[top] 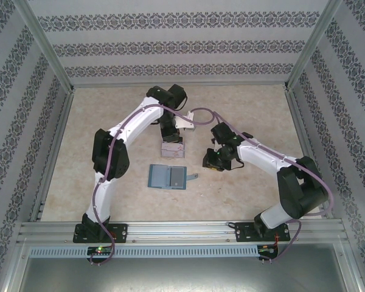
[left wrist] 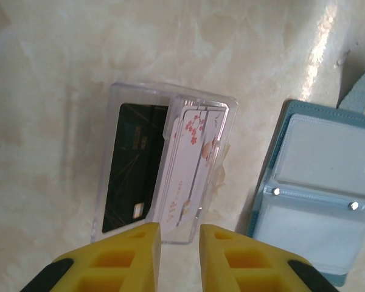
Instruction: Take the credit cards out of the card holder
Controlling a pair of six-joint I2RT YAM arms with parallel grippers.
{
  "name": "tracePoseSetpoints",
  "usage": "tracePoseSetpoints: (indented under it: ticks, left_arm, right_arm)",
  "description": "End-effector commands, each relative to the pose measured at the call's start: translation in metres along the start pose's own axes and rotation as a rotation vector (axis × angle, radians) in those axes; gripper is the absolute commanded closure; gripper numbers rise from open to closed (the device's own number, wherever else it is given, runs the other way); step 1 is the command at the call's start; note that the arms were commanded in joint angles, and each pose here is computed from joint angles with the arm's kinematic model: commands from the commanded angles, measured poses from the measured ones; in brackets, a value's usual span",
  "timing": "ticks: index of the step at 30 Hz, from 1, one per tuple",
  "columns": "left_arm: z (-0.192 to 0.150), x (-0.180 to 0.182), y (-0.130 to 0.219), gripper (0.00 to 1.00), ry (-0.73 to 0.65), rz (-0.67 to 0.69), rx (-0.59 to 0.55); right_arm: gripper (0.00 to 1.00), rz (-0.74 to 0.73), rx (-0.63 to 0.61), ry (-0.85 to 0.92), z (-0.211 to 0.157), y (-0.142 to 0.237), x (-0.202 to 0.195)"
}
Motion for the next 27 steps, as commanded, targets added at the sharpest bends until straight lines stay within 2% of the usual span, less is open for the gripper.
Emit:
tracePoseSetpoints:
  ticks: [1,5,12,16,19,21,24,27]
  left_arm:
    - [0.001,0.004,0.015,0.76,0.183,0.091,-0.041]
    - [-0.01,0.005,0.02,0.77,0.337,0.138,-0.043]
    - [-0.025,-0.013,0.02,0.82,0.519,0.088,-0.058]
    - [-0.024,-0.025,0.024,0.84,0.598,0.001,-0.134]
    - [-0.028,-0.019,0.028,0.88,0.672,0.043,-0.194]
    - [-0.03,-0.013,0.033,0.95,0.737,0.07,-0.252]
    - [-0.04,0.001,0.044,0.96,0.868,0.091,-0.342]
    - [-0.048,0.01,0.053,1.0,0.968,0.035,-0.414]
  right_arm:
    - [0.72,0.008,0.001,0.02,0.002,-0.004,0.016]
    - [0.73,0.016,0.019,0.05,-0.003,-0.009,0.029]
    - [0.73,0.042,0.061,0.086,-0.016,-0.024,0.052]
    - [0.73,0.035,0.086,0.102,-0.02,-0.034,0.059]
    - [0.73,0.033,0.092,0.097,-0.021,-0.04,0.059]
    - [0.73,0.027,0.1,0.096,-0.022,-0.044,0.058]
    - [0.73,0.009,0.114,0.091,-0.024,-0.05,0.053]
    - [0.73,-0.01,0.12,0.089,-0.026,-0.055,0.048]
Point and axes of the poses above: each hand's point on the last joint's axis, 136 mm out from that joint toward the fingers, its own y axis back along the fingers, its own x axis along the line the jaws close on, z = x × y, the point moved 1 cm from there along y, back along the fingers, and after that the axes turned 5 degrees about y, right-handed, at the moved point
